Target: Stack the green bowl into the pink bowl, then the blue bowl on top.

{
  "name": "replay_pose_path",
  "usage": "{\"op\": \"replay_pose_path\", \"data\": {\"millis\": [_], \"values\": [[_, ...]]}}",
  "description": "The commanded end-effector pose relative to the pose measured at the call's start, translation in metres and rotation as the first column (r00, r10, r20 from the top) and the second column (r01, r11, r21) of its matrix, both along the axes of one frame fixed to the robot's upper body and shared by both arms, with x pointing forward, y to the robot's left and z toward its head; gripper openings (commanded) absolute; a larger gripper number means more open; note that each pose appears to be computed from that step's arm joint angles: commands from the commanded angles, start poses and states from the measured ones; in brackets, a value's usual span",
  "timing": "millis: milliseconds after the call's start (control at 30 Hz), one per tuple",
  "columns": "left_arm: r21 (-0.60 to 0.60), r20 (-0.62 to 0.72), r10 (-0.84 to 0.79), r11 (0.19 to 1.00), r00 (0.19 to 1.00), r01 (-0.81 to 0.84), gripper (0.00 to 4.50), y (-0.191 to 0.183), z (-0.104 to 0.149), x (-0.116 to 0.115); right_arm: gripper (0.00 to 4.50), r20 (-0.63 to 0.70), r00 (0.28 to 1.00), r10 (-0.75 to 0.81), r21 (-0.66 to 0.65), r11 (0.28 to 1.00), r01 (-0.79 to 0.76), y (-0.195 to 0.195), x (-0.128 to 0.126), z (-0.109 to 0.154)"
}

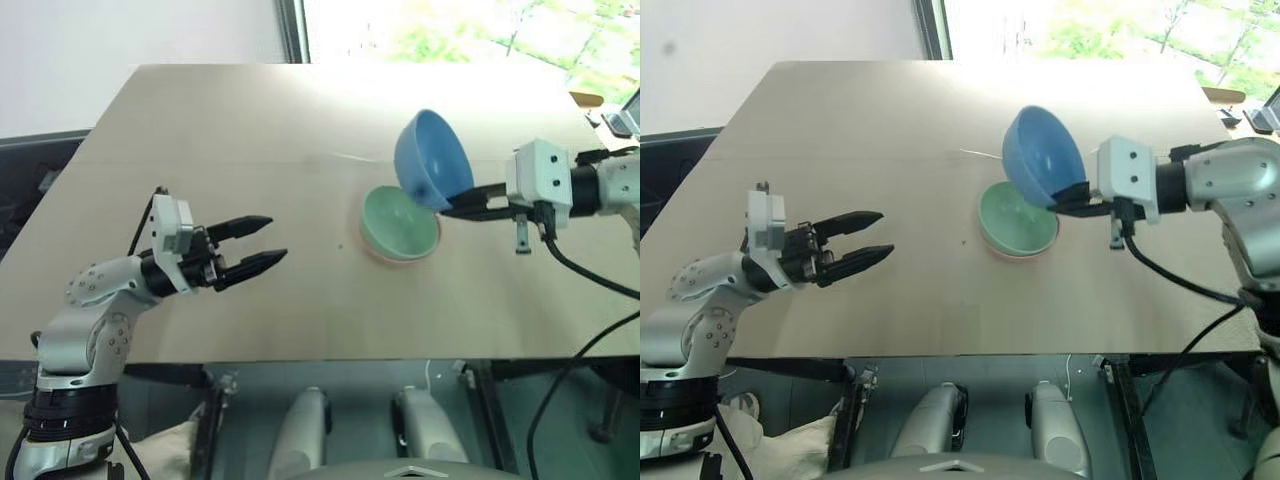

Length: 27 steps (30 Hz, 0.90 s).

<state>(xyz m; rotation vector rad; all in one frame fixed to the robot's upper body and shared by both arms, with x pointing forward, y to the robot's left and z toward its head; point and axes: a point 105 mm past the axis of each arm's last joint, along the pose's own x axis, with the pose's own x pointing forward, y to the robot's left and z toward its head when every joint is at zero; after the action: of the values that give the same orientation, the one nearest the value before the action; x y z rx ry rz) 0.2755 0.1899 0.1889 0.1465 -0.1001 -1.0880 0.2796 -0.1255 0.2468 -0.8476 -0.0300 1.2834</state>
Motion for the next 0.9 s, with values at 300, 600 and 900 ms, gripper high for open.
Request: {"op": "replay_pose_path", "data": {"millis": [300, 600, 900], "values": [[0.012, 0.038, -0.049, 0.999, 0.998, 0.049, 3.29, -0.009, 0.011, 0.005, 3.42, 0.038, 0.997, -0.066, 0.046, 0.997, 0.064, 0.013, 0.003, -0.002], [0.032, 0.031, -0.021, 0.999, 0.999, 0.02, 3.29, -0.008, 0.001, 0.007, 4.46, -0.179, 0.917, -0.357, 0.177, 0.905, 0.387, -0.056, -0.012, -0.021], [0.094, 0.048, 0.124, 0.987, 0.991, -0.128, 4.48, 0.013, -0.001, 0.005, 4.5, -0.341, 0.741, -0.578, 0.21, 0.722, 0.66, -0.137, -0.061, -0.062]]}}
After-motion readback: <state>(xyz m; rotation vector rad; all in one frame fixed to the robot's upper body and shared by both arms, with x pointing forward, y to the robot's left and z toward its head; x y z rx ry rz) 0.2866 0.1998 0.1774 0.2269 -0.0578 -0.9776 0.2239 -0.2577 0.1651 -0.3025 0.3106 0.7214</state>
